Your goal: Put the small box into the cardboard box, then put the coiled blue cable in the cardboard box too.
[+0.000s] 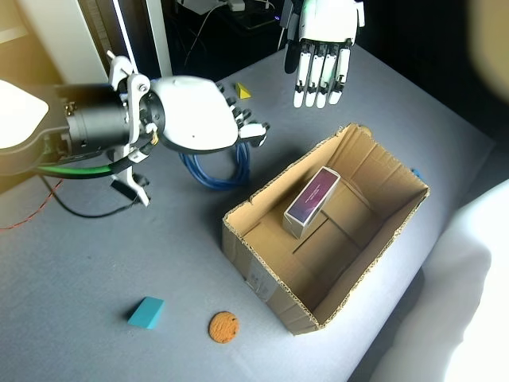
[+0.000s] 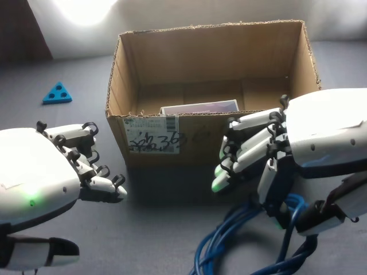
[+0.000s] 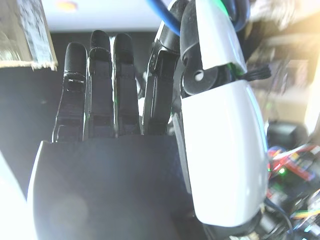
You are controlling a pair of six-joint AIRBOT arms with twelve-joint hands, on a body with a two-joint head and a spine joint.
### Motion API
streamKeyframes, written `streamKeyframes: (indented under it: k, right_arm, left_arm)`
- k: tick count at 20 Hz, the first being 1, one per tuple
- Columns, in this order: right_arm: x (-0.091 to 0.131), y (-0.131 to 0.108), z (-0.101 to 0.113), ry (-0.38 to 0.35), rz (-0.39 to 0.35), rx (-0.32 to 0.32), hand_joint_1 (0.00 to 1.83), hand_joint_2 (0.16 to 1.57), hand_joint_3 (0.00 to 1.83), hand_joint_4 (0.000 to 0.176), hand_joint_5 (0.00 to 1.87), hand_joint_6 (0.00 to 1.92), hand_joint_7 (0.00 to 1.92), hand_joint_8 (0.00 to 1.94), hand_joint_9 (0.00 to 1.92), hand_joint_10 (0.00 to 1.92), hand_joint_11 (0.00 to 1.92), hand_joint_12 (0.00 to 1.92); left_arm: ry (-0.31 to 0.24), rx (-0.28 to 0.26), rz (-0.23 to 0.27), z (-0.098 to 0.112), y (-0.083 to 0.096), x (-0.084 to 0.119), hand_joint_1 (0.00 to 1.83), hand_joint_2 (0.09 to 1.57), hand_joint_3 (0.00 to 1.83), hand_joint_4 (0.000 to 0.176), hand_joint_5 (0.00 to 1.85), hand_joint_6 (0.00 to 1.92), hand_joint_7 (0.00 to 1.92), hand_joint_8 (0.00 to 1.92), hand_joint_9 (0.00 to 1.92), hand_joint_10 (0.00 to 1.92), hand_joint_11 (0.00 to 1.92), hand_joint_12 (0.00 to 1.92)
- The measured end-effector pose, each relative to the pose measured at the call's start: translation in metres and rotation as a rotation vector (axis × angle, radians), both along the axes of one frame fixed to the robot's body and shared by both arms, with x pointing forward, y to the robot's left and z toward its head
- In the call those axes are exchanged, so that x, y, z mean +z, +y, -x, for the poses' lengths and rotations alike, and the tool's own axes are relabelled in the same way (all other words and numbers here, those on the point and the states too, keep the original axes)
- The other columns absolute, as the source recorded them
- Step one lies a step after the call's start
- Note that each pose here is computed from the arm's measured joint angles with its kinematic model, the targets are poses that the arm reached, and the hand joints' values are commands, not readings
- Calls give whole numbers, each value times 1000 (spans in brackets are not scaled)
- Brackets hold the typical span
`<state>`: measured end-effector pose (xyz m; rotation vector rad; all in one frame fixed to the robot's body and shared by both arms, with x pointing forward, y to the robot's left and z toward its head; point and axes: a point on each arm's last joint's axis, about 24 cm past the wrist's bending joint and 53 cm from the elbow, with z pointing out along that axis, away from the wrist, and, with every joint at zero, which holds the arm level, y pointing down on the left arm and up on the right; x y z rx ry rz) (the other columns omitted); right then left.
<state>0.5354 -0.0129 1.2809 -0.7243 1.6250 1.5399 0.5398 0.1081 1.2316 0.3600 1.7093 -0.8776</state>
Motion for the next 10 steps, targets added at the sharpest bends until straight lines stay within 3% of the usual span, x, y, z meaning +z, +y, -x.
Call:
streamKeyframes:
  k: [10]
  right_arm:
    - [40, 5, 4, 23, -109, 37, 1168, 1040, 1, 0, 1152, 690, 520, 0, 458, 0, 0, 976]
  left_arm:
    - [10, 8, 16, -1, 0, 1, 804, 1141, 4, 0, 578, 4, 727, 2, 626, 16, 0, 1059]
